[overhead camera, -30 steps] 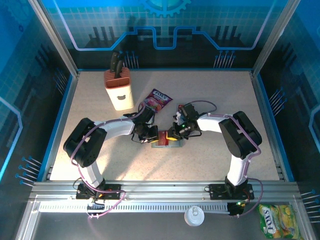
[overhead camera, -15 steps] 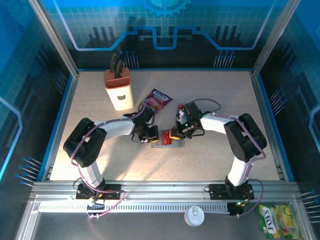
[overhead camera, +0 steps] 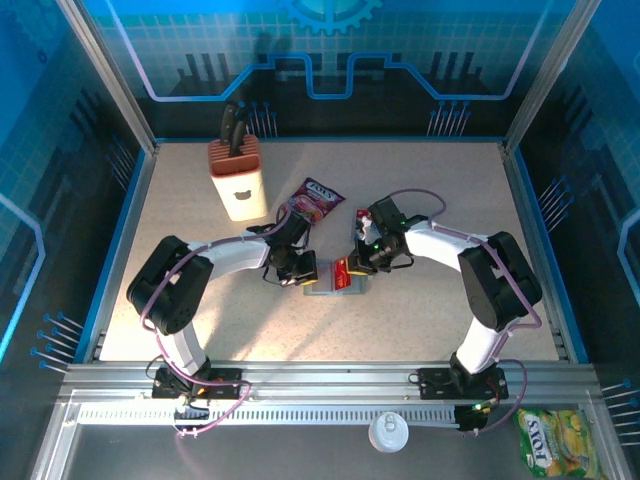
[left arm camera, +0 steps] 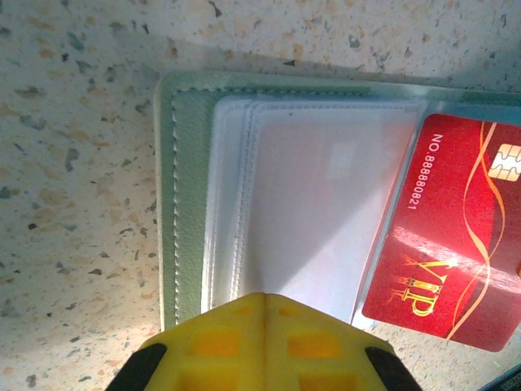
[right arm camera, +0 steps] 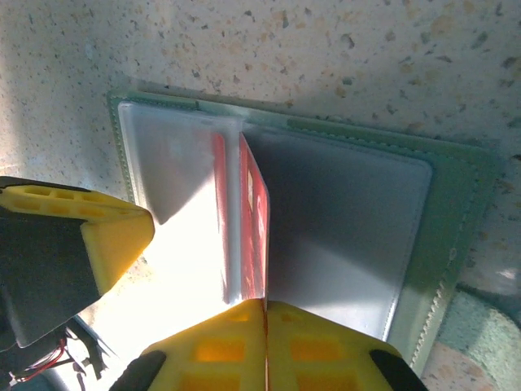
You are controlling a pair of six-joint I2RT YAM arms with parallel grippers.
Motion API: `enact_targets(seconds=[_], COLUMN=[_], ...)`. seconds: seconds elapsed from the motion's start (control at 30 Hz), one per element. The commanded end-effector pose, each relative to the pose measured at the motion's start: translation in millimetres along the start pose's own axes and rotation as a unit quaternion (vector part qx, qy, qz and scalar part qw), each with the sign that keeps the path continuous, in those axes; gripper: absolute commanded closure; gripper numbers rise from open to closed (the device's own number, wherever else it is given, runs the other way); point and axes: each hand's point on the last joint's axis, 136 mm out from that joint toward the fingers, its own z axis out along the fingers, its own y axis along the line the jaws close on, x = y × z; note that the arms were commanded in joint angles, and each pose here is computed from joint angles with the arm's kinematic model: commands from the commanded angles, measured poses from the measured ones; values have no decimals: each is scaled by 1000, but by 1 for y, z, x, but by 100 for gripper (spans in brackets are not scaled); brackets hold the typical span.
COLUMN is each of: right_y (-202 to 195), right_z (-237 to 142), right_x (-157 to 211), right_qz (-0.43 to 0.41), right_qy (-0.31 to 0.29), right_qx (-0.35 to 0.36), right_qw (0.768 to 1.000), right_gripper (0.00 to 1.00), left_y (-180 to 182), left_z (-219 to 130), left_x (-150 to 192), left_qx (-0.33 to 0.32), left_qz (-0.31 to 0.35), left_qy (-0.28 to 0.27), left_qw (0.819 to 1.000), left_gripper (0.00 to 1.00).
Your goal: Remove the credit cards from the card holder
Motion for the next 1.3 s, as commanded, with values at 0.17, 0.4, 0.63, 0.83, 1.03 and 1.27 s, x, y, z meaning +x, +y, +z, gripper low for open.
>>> enact_targets(seconds=[0.17,0.4,0.63,0.83,1.03,1.27], right_y=[15,22,9,-6,-8,-7], right_z=[-22,-41,-59,-81,-101,-117], right_x=[-7,-11,-13,-28,-46,-74], right_qz=[-15,-60,-195,-332,-464,-552], right_qy=[-19,-24,-10,15,25,58], right_qx=[-8,5,78,175,219,262], right_qw=[1000,998,978,927,858,789], right_gripper=[92,93,98,100,100,100], left_y=[-9,-13,-12,-11,-11,-12], left_z=[-10,-15,-18,-21,-22,-24], left_x=[-3,-5,-4,-5,-6,-6], left_qx=[3,7,10,10,9,9], left_qz=[13,16,21,22,24,26], left_qy=[-8,-15,-22,-29,-32,-32], left_qw=[1000,1000,999,999,999,999], left_gripper=[100,100,100,100,100,99])
